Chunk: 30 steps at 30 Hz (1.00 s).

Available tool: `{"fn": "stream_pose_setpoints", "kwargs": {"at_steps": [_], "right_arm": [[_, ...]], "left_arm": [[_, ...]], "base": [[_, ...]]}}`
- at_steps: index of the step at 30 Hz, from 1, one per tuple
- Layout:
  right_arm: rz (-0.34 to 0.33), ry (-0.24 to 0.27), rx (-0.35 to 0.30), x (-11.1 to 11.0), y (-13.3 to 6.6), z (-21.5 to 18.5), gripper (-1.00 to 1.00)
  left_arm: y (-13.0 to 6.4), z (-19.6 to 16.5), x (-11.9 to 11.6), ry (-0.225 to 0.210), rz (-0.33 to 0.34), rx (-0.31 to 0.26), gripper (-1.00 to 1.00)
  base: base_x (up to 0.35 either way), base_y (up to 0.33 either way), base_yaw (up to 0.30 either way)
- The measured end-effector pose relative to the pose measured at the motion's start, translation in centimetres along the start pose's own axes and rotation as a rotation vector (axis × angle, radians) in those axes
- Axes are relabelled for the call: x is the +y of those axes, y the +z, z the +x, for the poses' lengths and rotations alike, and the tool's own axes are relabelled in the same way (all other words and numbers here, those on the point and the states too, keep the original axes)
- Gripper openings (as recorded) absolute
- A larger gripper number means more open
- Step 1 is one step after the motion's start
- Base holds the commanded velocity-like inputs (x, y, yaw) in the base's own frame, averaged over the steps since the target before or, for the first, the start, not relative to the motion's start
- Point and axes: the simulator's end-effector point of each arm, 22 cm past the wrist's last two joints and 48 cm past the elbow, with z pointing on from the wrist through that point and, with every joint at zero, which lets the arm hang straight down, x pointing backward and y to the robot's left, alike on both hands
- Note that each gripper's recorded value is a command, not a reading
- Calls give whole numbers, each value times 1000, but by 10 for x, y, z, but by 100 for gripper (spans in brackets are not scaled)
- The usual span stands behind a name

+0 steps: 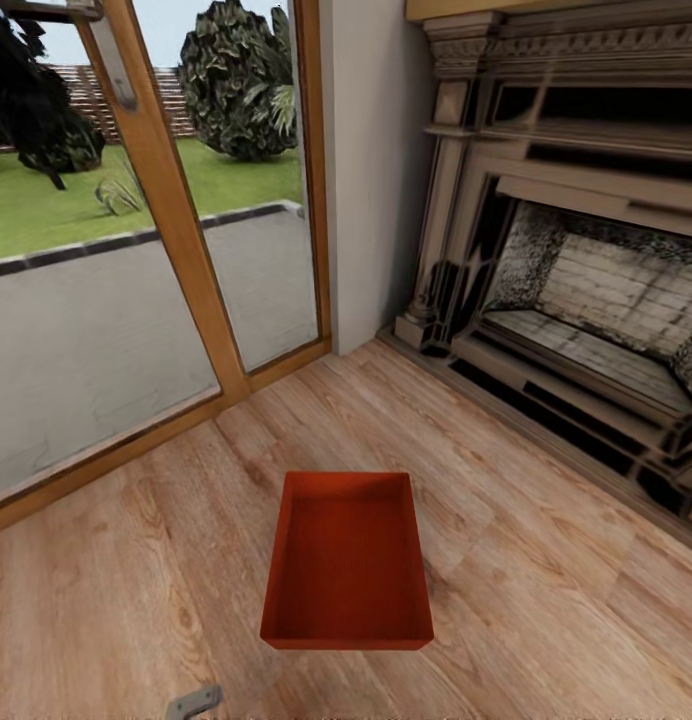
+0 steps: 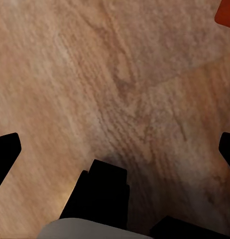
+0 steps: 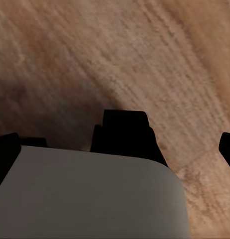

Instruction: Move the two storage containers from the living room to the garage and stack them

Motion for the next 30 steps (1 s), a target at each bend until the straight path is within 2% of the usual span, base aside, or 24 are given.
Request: {"fn": "stream_pose_setpoints", "kwargs": {"at_steps": [15,30], "right_arm": [[-2,-4,19,1,2,8,100],[-5,-2,0,4,3,2,100]], "left_arm": [[4,9,2,4,-7,19,100],[4,9,1,4,-6,17,100]], "base": [[0,0,0],[0,0,0]]}}
